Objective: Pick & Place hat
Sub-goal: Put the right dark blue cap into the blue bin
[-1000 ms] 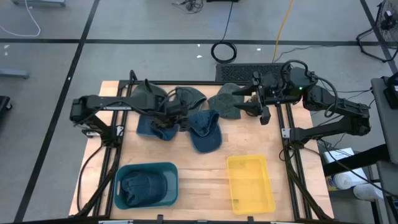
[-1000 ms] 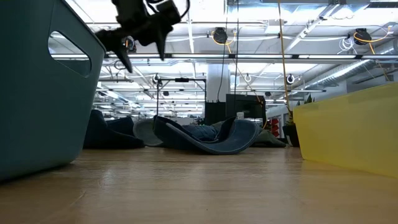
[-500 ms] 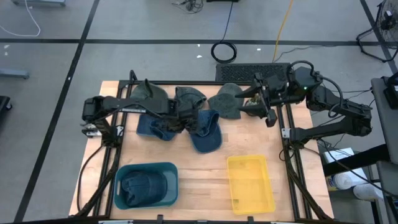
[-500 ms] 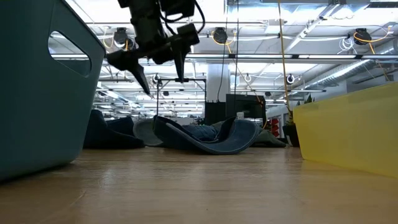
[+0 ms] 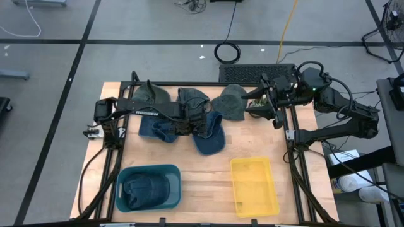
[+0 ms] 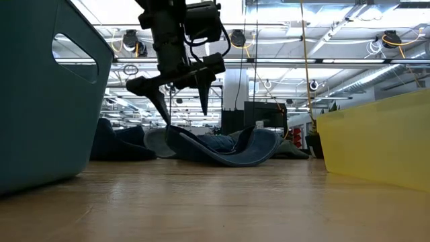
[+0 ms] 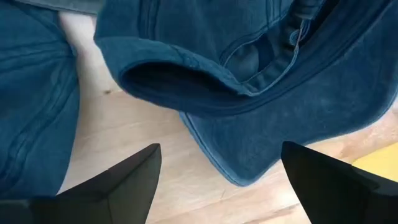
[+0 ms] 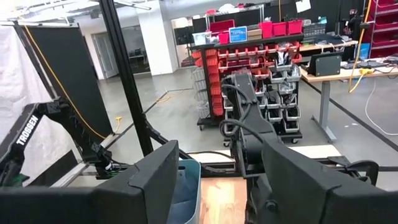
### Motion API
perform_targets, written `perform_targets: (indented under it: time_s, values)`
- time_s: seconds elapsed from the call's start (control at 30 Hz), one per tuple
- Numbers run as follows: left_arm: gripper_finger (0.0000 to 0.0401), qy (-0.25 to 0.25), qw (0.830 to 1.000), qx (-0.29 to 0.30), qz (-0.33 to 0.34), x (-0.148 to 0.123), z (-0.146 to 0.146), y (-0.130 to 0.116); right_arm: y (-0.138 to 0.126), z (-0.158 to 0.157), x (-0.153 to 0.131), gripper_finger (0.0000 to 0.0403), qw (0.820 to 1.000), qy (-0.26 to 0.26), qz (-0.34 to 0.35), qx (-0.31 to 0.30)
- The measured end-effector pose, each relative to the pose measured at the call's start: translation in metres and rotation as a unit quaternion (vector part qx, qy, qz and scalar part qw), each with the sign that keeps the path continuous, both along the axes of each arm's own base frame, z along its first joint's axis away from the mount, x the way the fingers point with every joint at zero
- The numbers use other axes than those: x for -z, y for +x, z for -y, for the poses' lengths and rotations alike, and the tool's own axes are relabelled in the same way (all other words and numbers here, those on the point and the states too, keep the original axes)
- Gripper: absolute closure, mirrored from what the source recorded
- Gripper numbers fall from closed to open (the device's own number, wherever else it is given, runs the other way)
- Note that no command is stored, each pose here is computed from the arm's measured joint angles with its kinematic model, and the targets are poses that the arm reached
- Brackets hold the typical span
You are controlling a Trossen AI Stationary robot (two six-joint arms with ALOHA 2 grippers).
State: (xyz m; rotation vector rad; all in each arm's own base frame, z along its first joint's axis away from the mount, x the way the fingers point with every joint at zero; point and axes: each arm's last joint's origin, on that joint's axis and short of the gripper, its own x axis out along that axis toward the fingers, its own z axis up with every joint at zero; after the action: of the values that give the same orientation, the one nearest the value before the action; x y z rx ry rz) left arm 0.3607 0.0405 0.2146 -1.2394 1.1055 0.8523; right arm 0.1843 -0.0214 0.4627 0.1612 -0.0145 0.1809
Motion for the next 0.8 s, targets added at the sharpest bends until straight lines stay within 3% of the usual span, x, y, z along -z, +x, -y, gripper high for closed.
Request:
perform_targets:
  time_s: [0.3,0.43,0.6,0.8]
  values:
    - [0.0059,-0.012,1.0,-0.016,-0.002,0.028,0.001,-0.005,-0.003,0.0,0.001,0.0186,1.0,0.0,-0.007,0.0]
    - [0.0059,-0.019,0.999,-0.025,0.037,0.037,0.002,-0.002,-0.003,0.0,0.002,0.0186,1.0,-0.001,-0.011,0.0]
    - [0.0059,-0.01,0.995,-0.034,0.09,0.036,0.001,0.007,-0.003,0.0,0.004,0.0187,1.0,0.001,-0.02,0.0]
    - [0.0059,0.011,0.995,-0.049,0.087,0.037,-0.001,0.006,-0.003,0.0,0.004,0.0187,1.0,0.001,-0.023,0.0]
